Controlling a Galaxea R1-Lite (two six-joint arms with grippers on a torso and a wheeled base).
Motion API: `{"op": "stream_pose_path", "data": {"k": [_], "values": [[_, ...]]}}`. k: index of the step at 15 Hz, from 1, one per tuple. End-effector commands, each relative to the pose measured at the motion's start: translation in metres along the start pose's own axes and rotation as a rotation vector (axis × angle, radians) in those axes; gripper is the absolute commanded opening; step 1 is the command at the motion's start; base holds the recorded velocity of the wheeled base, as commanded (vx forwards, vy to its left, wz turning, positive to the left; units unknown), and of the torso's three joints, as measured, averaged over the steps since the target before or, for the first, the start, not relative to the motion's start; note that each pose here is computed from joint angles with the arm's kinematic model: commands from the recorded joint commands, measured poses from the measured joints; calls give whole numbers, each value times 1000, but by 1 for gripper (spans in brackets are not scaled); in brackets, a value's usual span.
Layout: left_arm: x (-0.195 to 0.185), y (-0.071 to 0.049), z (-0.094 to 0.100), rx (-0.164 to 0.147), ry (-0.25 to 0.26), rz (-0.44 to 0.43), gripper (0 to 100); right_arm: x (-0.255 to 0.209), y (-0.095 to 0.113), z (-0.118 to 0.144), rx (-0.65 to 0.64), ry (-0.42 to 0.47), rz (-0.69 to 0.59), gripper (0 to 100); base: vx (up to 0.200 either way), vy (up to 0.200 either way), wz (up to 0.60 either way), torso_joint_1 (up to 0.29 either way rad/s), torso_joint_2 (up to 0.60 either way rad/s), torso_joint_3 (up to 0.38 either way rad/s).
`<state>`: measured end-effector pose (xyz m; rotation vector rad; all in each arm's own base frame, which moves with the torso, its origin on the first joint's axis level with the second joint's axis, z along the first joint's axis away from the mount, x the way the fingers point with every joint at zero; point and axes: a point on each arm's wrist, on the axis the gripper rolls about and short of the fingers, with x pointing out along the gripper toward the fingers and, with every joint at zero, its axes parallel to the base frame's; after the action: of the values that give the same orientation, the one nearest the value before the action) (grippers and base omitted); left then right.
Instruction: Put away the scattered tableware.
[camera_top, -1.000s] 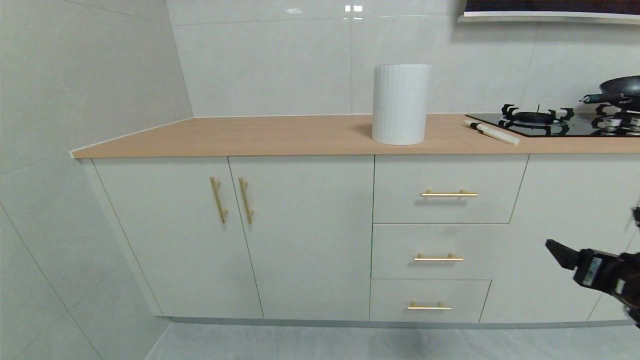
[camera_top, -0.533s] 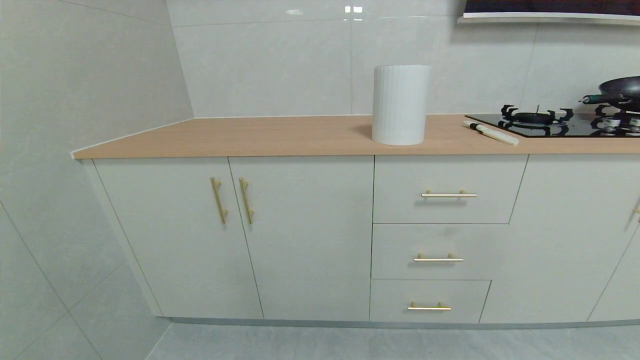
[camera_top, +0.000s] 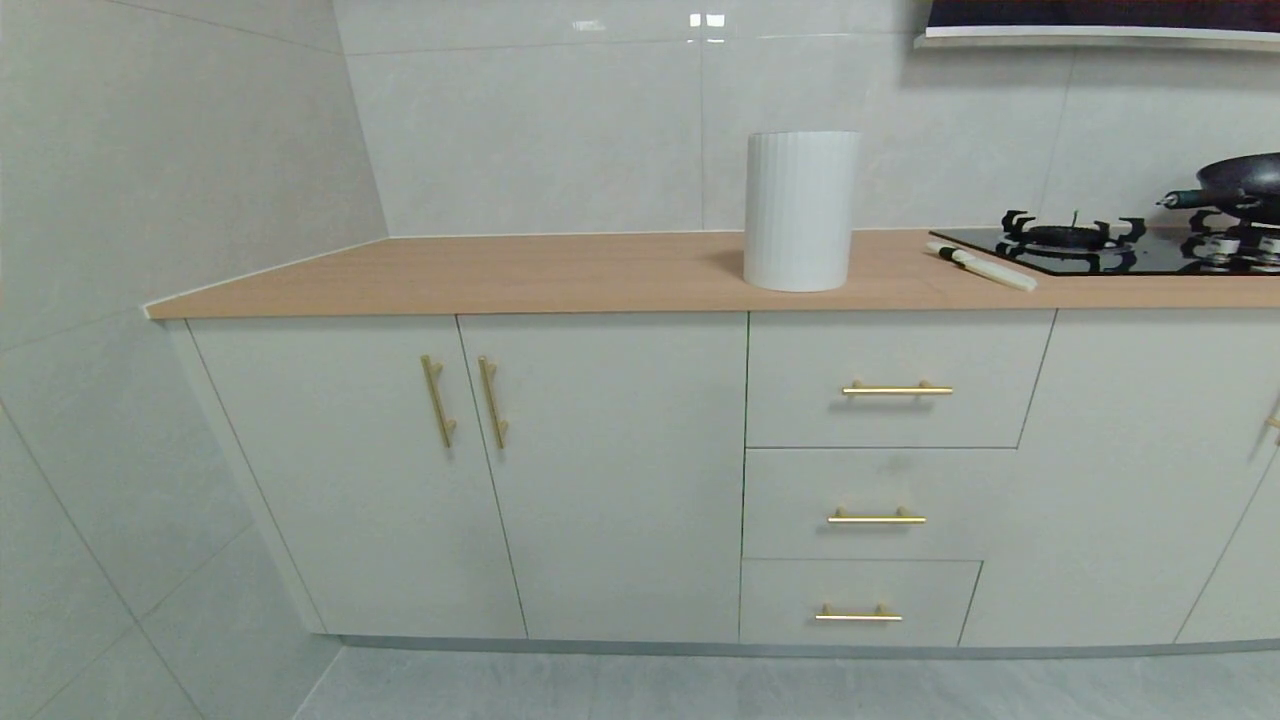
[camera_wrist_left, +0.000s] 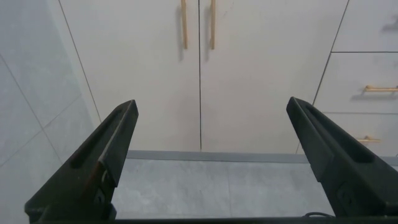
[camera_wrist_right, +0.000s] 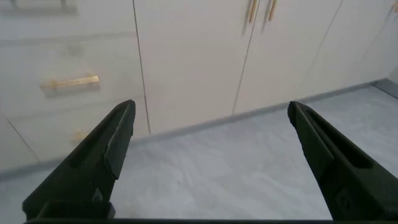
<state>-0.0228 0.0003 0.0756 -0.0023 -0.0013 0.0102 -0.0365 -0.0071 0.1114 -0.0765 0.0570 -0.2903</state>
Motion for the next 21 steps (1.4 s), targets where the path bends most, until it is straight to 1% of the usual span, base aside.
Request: {"op": "stream_pose_path", "data": {"k": [1, 2, 3, 4, 5, 15, 16, 17, 21], "values": [[0, 0, 0, 1, 0, 1, 100, 5, 5, -17, 28, -70, 84, 100, 0, 0, 0, 0, 0, 0], [0, 0, 0, -1, 0, 1, 100, 11, 9, -23, 39, -138, 122, 100, 0, 0, 0, 0, 0, 0], [0, 0, 0, -1, 0, 1, 100, 13, 12, -29, 36, -114, 216, 100, 0, 0, 0, 0, 0, 0], [0, 0, 0, -1, 0, 1, 100, 13, 13, -33, 40, -71, 247, 100, 0, 0, 0, 0, 0, 0], [0, 0, 0, -1, 0, 1, 100, 13, 13, -34, 48, -58, 251, 100, 0, 0, 0, 0, 0, 0], [0, 0, 0, -1, 0, 1, 100, 13, 13, -34, 70, -58, 253, 100, 0, 0, 0, 0, 0, 0], [0, 0, 0, 4, 0, 1, 100, 13, 13, -34, 72, -58, 255, 100, 0, 0, 0, 0, 0, 0], [0, 0, 0, -1, 0, 1, 100, 13, 13, -34, 68, -57, 255, 100, 0, 0, 0, 0, 0, 0], [0, 0, 0, 1, 0, 1, 100, 13, 13, -34, 68, -57, 252, 100, 0, 0, 0, 0, 0, 0]]}}
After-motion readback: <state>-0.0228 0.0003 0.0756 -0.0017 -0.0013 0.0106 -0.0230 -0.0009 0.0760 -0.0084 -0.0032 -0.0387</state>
